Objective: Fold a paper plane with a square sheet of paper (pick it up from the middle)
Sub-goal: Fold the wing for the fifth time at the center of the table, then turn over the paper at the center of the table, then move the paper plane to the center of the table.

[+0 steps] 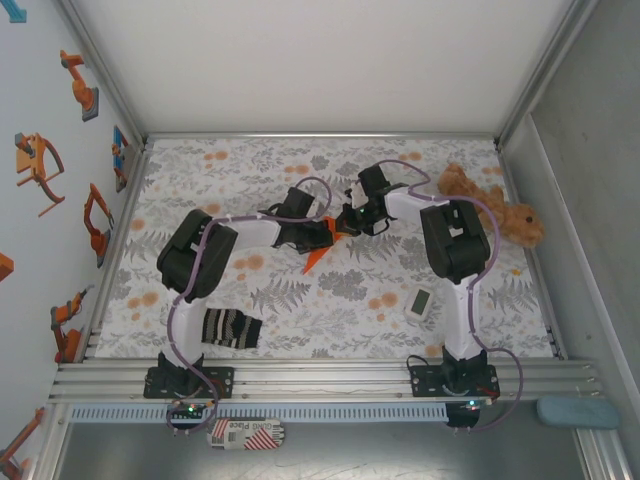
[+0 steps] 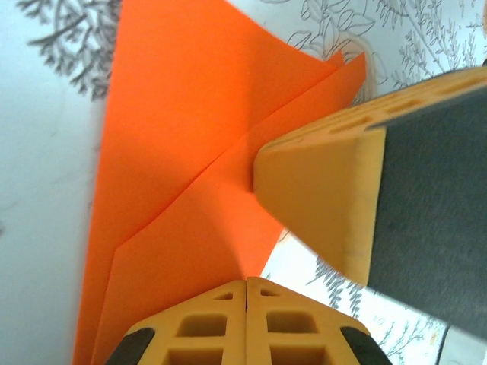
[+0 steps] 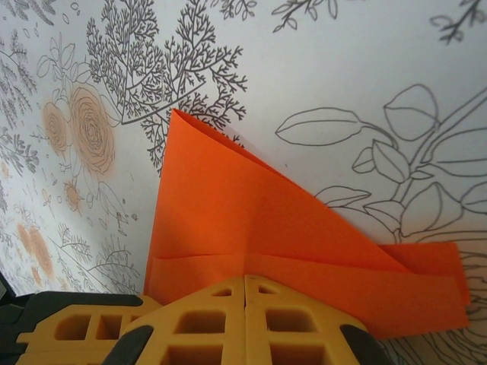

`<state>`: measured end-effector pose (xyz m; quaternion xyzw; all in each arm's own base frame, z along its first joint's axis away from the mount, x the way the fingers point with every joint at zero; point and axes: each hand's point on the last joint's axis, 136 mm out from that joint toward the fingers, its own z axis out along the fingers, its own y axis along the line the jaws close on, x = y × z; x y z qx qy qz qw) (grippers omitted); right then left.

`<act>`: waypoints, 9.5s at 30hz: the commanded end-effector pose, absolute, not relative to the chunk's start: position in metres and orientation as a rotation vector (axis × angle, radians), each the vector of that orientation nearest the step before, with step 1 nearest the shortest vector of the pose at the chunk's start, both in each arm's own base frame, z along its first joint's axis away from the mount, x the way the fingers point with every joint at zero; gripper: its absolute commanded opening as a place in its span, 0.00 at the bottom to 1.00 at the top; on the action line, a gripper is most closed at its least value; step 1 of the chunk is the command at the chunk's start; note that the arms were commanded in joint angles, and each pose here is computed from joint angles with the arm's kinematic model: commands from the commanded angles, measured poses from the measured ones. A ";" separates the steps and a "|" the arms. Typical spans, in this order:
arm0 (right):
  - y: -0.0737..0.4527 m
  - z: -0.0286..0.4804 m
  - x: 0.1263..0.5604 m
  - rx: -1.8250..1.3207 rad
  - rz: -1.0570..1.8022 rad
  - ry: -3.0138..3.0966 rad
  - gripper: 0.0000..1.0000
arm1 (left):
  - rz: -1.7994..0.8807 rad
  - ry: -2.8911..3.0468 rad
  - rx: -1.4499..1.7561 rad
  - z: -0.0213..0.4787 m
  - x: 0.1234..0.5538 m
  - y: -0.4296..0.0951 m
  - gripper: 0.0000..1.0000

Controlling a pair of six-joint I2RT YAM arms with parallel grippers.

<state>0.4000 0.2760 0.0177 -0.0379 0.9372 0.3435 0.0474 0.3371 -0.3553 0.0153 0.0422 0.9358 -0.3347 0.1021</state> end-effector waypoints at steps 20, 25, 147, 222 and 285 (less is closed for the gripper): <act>0.280 0.114 0.389 -0.202 0.895 2.737 0.24 | -0.592 2.659 0.020 0.110 0.299 -0.238 0.52; 0.258 0.110 0.379 -0.044 0.583 2.774 0.40 | -0.444 2.573 -0.112 0.124 0.308 -0.188 0.82; 0.332 0.043 0.358 -0.156 1.129 2.666 0.00 | -0.979 2.694 -0.494 0.033 0.322 -0.230 0.04; 0.359 0.044 0.304 -0.574 0.544 2.727 0.46 | -1.237 2.542 -0.327 0.049 0.337 -0.261 0.00; 0.279 0.023 0.437 -0.245 0.191 2.781 0.12 | -0.293 2.493 -0.504 0.114 0.313 -0.093 0.93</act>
